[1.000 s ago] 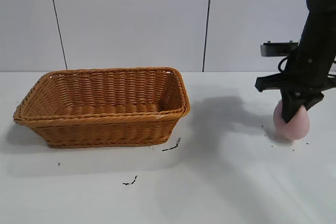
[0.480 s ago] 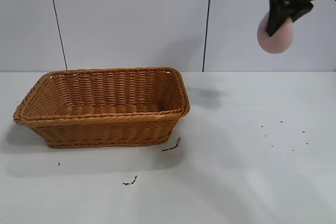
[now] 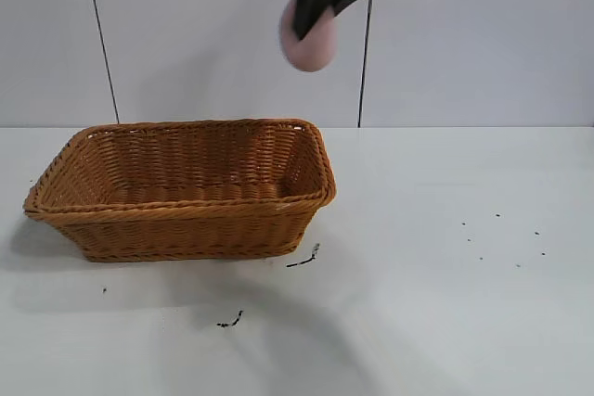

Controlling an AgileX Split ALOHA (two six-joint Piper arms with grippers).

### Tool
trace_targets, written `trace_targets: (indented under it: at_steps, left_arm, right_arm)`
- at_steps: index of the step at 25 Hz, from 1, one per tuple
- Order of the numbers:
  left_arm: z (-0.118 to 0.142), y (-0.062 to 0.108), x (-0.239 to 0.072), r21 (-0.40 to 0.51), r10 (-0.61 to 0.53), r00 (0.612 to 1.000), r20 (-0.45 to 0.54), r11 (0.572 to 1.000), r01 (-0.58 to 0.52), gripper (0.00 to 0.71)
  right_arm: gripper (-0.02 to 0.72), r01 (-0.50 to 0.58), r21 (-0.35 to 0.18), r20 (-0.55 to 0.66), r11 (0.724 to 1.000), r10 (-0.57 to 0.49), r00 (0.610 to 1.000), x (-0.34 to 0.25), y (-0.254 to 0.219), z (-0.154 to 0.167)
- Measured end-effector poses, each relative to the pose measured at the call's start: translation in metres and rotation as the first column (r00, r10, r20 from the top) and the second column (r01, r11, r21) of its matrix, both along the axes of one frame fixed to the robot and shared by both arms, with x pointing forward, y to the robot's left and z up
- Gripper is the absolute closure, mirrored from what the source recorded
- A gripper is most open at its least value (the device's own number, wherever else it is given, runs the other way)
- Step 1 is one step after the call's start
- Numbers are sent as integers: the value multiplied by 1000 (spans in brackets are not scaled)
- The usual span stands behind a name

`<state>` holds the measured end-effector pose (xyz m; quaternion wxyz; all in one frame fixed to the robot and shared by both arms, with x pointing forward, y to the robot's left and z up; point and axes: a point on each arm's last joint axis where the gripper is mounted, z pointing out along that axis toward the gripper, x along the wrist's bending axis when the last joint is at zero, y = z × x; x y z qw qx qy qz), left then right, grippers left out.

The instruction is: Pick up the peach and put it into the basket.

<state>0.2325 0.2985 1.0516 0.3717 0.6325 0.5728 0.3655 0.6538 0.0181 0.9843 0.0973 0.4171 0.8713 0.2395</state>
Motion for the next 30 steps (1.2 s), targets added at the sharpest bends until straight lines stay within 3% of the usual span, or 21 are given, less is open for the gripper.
trace_targets:
  at_steps: [6, 8, 10, 11, 15, 17, 23, 30]
  left_arm:
    - [0, 0, 0, 0, 0, 1000, 0, 1000, 0, 18]
    - [0, 0, 0, 0, 0, 1000, 0, 1000, 0, 18]
    - [0, 0, 0, 0, 0, 1000, 0, 1000, 0, 18]
    - [0, 0, 0, 0, 0, 1000, 0, 1000, 0, 18]
    - [0, 0, 0, 0, 0, 1000, 0, 1000, 0, 18]
    - [0, 0, 0, 0, 0, 1000, 0, 1000, 0, 18]
    - [0, 0, 0, 0, 0, 1000, 0, 1000, 0, 18]
    - [0, 0, 0, 0, 0, 1000, 0, 1000, 0, 18]
  right_arm:
    - [678, -10, -23, -23, 1000, 9, 1000, 7, 14, -63]
    - [669, -12, -37, -26, 999, 12, 1000, 8, 14, -70]
    - [611, -12, -42, -22, 999, 11, 1000, 9, 13, -70]
    - [545, -13, -44, -17, 999, 12, 1000, 9, 13, -68]
    - [134, -17, -42, -2, 999, 17, 1000, 9, 12, -59]
    - [57, -19, -40, 5, 999, 19, 1000, 8, 11, -52]
    - [15, -25, -55, 31, 998, 27, 999, 6, 7, -23]
    - [14, 62, 32, 108, 998, -65, 992, 33, -27, 27]
